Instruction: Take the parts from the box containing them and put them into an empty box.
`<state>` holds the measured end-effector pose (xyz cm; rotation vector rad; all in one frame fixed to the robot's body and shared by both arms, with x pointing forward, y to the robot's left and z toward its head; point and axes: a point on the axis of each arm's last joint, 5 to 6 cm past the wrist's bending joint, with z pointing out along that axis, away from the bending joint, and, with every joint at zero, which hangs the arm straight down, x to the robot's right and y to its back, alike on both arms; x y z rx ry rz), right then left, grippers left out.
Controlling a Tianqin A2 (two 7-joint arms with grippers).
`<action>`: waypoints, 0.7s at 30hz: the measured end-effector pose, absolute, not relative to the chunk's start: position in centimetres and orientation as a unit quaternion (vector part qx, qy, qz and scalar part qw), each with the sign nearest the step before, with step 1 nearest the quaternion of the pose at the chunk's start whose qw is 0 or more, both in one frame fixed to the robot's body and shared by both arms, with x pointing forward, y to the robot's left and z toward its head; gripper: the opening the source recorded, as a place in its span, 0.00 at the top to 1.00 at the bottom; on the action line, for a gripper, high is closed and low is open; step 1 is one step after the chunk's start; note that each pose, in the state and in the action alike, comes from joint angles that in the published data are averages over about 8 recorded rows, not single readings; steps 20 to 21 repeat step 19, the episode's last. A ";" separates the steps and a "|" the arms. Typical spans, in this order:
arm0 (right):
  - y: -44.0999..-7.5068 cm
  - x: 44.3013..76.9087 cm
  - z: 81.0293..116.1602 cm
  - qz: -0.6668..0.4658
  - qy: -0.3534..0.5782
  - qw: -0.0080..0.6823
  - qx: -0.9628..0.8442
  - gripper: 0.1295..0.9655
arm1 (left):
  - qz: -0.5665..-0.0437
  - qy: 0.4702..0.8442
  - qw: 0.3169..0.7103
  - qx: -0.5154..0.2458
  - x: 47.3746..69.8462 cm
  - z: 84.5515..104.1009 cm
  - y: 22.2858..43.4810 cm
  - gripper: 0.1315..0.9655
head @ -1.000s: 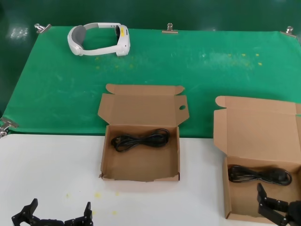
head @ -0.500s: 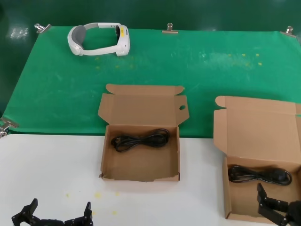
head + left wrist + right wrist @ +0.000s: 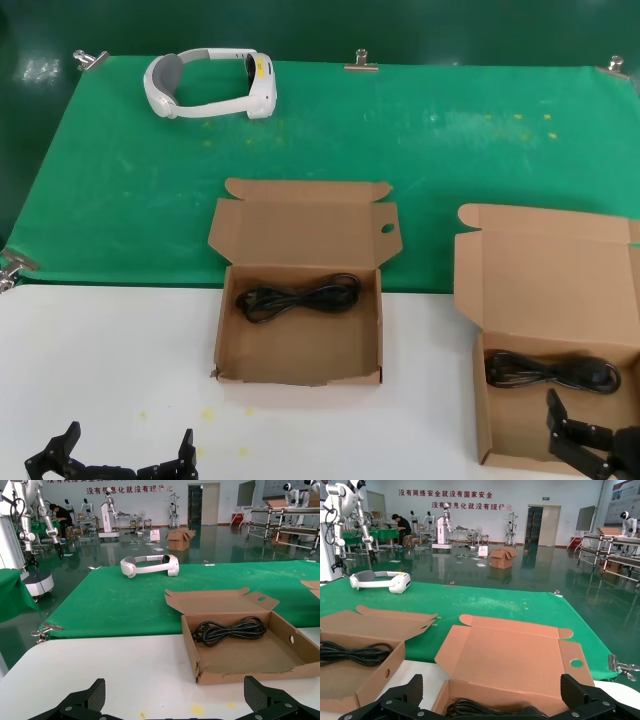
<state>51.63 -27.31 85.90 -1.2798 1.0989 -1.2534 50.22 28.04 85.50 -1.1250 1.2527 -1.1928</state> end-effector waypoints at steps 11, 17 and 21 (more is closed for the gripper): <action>-27.3 51.6 85.9 -0.518 0.454 0.497 -0.528 0.00 | -0.496 0.521 0.513 -0.468 50.2 85.5 28.0 0.00; -27.3 51.6 85.9 -0.518 0.454 0.497 -0.528 0.00 | -0.496 0.521 0.513 -0.468 50.2 85.5 28.0 0.00; -27.3 51.6 85.9 -0.518 0.454 0.497 -0.528 0.00 | -0.496 0.521 0.513 -0.468 50.2 85.5 28.0 0.00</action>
